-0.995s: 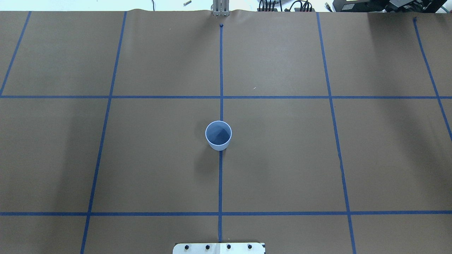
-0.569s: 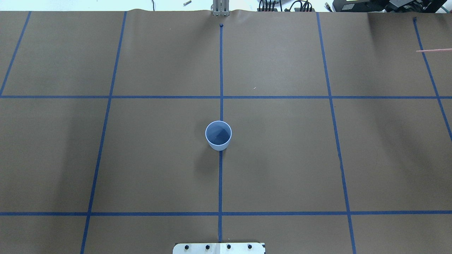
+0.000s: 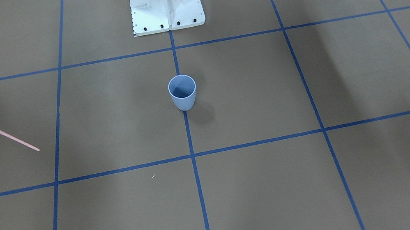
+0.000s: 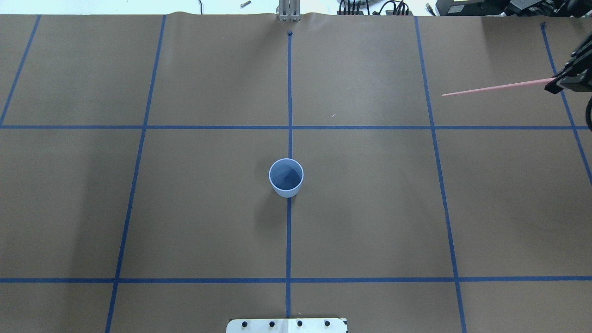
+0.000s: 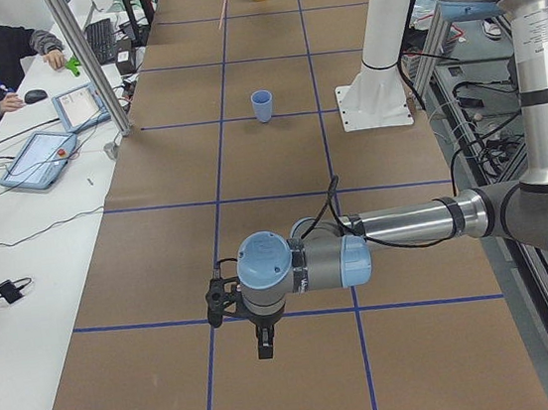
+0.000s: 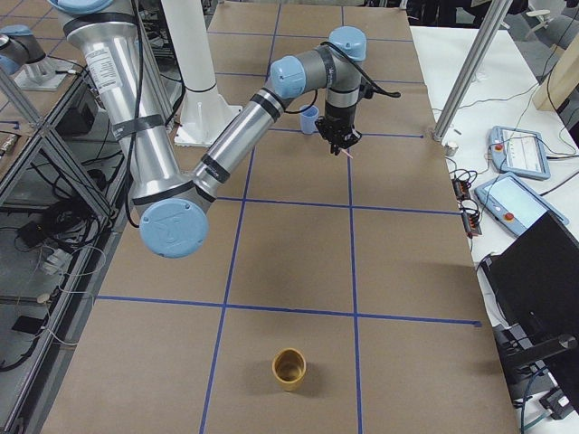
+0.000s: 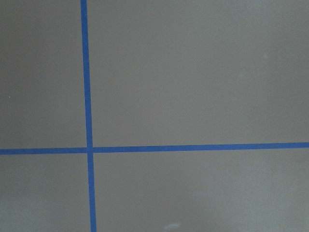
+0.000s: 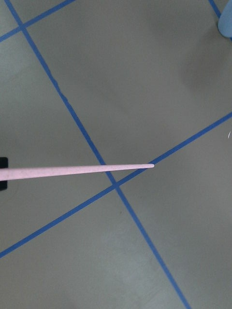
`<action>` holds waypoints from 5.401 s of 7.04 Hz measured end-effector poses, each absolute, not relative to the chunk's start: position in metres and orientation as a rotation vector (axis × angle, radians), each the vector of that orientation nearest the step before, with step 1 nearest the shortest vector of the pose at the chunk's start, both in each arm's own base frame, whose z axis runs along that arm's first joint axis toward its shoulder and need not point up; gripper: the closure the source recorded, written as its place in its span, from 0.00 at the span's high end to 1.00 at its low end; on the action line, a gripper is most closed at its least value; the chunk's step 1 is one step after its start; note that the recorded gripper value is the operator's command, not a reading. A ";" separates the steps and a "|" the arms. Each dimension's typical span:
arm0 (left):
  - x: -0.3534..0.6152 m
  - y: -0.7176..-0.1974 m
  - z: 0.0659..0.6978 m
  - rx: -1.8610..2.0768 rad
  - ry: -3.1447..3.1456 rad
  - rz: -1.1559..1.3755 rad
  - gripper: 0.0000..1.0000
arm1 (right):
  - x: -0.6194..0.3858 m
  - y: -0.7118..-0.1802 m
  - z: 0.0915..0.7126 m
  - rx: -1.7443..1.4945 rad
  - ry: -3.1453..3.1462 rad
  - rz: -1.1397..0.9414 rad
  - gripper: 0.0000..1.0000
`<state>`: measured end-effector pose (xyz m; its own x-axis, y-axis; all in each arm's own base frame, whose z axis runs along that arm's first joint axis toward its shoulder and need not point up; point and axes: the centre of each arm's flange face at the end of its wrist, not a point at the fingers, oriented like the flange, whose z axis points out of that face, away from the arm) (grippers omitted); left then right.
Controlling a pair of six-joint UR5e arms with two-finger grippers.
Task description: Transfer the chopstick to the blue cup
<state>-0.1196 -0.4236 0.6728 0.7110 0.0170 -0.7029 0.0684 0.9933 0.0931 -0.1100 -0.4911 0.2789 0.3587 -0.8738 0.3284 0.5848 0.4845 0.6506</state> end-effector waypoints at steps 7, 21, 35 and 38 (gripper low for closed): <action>-0.118 -0.412 0.684 0.089 0.786 -0.042 0.98 | -0.293 -0.416 0.158 0.580 -0.674 -1.228 0.00; -0.117 -0.399 0.696 0.065 0.789 -0.053 0.98 | -0.436 -0.378 0.110 0.549 -0.545 -1.204 0.00; -0.116 -0.402 0.691 0.074 0.788 -0.049 0.98 | -0.436 -0.380 0.089 0.768 -0.507 -1.161 0.99; -0.117 -0.403 0.686 0.084 0.787 -0.046 0.98 | -0.354 -0.461 0.137 0.663 -0.554 -1.016 1.00</action>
<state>-0.1172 -0.4026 0.6862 0.7052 -0.0102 -0.7089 0.0727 0.9957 0.0580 -0.3542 -0.4605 0.1370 0.4242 -0.8984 0.1142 0.5824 0.3672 0.7252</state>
